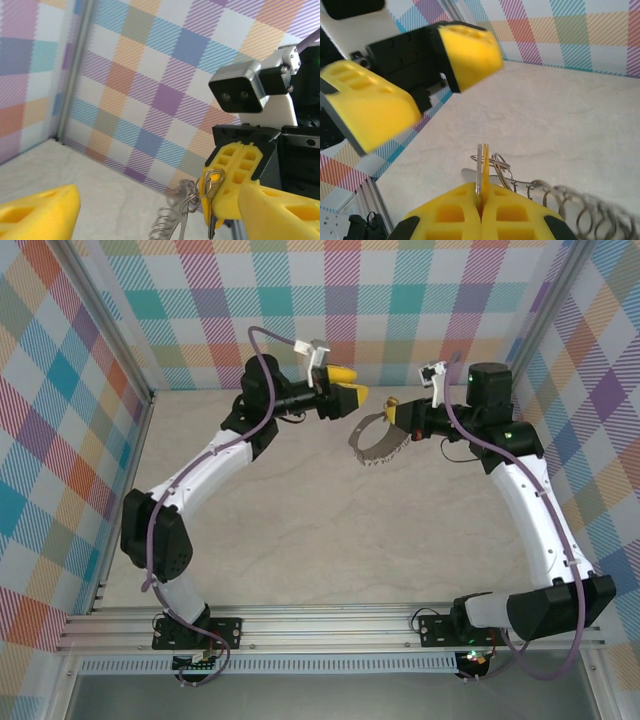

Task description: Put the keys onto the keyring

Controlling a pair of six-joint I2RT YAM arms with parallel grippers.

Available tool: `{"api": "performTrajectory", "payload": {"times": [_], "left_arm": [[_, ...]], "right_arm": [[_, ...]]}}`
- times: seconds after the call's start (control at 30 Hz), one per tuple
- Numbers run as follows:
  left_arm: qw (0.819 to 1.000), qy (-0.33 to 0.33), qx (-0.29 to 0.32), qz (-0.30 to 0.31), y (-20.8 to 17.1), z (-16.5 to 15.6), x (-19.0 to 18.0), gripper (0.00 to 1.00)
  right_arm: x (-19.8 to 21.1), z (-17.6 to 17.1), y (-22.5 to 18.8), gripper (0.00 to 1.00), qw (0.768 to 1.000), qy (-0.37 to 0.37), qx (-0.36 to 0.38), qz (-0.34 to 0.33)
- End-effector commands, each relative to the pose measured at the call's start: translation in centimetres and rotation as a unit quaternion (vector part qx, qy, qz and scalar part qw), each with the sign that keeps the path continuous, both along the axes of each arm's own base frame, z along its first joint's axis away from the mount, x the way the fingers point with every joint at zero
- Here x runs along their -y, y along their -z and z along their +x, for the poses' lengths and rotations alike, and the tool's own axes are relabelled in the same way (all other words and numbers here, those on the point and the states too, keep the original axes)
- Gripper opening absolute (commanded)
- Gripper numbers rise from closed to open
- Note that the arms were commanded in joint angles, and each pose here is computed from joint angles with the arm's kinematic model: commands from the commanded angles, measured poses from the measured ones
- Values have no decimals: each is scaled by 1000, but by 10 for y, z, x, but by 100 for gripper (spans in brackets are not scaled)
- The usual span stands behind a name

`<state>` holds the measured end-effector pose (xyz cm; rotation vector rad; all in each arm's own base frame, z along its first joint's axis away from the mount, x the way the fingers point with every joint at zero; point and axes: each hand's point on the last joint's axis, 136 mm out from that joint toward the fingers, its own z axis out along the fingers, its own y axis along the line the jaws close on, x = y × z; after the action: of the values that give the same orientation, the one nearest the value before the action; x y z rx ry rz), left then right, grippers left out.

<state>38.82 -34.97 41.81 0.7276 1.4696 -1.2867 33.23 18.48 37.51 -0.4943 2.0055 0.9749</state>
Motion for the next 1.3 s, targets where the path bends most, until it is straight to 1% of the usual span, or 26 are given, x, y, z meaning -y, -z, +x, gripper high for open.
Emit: {"api": "performTrajectory", "payload": {"times": [0.0,0.07,0.1,0.23,0.43,0.63,0.93,1.13,1.27], "left_arm": [[998,-58,22,-19,-24,1,-28,89],[996,-87,15,-20,-21,7,-37,95],[994,-106,10,-19,-17,10,-44,100],[987,-160,-14,-15,0,24,-65,100],[976,-212,-47,-20,29,45,-88,100],[971,-226,-69,-29,45,59,-99,100],[971,-221,-86,-33,62,72,-97,100],[971,-216,-93,-37,65,76,-94,100],[971,-214,-95,-36,67,76,-94,100]], "right_arm": [[2,4,9,0,1000,5,-18,2],[2,5,14,0,1000,6,-26,1],[3,6,17,0,1000,9,-30,0],[3,13,30,0,999,13,-46,-3],[2,28,60,0,997,19,-74,-14],[5,51,93,0,994,30,-98,-35],[9,74,137,0,989,37,-133,-52],[0,79,178,0,981,34,-188,-25],[-10,71,208,0,973,33,-228,-17]]}}
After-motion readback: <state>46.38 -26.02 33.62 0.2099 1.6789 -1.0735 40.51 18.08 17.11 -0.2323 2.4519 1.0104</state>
